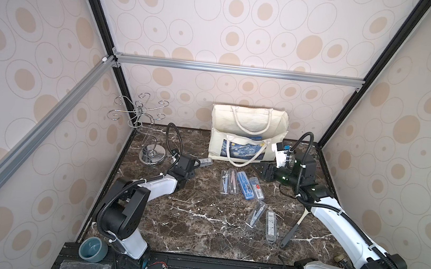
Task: Put the compass set into the canvas bag
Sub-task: Pick up the compass set at the center of the board.
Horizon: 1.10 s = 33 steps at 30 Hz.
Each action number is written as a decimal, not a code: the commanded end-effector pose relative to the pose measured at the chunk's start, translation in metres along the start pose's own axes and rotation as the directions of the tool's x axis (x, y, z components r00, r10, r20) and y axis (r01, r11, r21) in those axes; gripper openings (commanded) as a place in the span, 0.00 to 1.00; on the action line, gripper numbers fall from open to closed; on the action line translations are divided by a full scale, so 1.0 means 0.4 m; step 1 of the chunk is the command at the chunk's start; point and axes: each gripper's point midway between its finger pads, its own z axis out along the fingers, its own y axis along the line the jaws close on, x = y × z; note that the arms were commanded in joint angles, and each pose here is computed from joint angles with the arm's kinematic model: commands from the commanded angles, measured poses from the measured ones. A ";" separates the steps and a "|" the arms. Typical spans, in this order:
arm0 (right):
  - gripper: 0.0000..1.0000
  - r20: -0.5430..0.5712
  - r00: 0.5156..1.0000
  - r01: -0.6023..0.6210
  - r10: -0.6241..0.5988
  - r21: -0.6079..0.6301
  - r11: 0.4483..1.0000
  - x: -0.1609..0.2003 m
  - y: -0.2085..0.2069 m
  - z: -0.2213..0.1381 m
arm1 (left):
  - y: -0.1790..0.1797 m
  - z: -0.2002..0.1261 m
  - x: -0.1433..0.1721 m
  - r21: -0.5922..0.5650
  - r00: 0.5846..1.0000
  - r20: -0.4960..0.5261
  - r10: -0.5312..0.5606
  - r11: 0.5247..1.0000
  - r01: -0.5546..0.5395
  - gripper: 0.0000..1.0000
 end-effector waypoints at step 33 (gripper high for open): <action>0.62 -0.010 0.999 0.045 -0.045 -0.008 0.999 0.013 0.024 0.032 | 0.113 0.186 0.075 -0.279 0.970 -0.242 -0.027 0.959 -0.043 0.66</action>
